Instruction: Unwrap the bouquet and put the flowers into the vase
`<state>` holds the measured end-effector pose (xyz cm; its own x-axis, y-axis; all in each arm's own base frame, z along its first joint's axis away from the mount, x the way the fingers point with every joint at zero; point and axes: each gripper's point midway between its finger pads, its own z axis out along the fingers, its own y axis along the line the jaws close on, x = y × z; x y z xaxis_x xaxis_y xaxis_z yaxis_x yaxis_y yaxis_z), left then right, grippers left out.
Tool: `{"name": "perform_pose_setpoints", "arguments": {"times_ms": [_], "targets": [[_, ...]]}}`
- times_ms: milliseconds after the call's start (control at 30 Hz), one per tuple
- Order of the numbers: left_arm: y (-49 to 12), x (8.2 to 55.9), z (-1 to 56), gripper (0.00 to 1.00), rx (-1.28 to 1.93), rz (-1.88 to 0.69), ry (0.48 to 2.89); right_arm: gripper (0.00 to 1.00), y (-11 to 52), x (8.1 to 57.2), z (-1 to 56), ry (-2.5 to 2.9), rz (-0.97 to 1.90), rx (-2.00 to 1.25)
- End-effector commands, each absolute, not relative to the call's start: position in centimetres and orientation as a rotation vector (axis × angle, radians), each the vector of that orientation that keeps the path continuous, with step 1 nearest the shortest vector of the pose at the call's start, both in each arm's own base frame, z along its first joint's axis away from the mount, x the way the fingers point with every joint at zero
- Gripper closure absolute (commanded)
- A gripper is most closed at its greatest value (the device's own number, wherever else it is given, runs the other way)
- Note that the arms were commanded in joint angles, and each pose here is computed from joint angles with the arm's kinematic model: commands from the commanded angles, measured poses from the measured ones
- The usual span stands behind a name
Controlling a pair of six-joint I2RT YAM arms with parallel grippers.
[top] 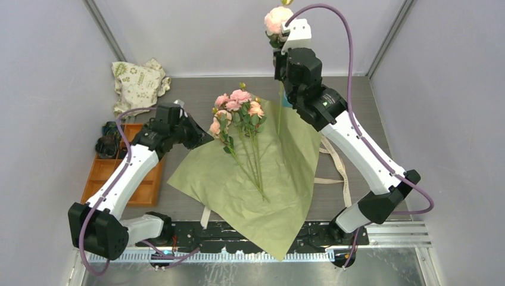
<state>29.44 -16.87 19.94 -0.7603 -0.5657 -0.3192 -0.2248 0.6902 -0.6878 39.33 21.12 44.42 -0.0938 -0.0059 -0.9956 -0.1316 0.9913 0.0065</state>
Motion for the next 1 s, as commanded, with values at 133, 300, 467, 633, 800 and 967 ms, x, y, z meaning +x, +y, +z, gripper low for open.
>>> {"name": "perform_pose_setpoints", "arguments": {"times_ms": [133,300,467,633,800,967], "targets": [[-17.5,29.5,23.8,0.99,-0.396,-0.978,2.208,0.99,17.5,40.6,55.6,1.185,-0.053,0.093],[-17.4,28.9,23.6,0.99,-0.368,-0.971,2.205,0.99,17.9,41.8,57.4,1.14,-0.099,0.116],[-17.3,28.3,22.7,0.99,-0.366,-0.969,2.229,0.99,18.0,42.1,58.1,1.12,-0.11,0.116],[-17.1,28.1,22.2,0.99,-0.368,-0.957,2.243,0.99,17.5,41.4,60.0,1.103,-0.108,0.113],[-17.0,28.0,22.1,1.0,-0.379,-0.951,2.238,0.99,16.8,40.7,60.0,1.116,-0.124,0.105],[-17.0,28.0,22.1,1.0,-0.389,-0.956,2.241,0.99,16.5,40.6,58.5,1.151,-0.134,0.098]]}}
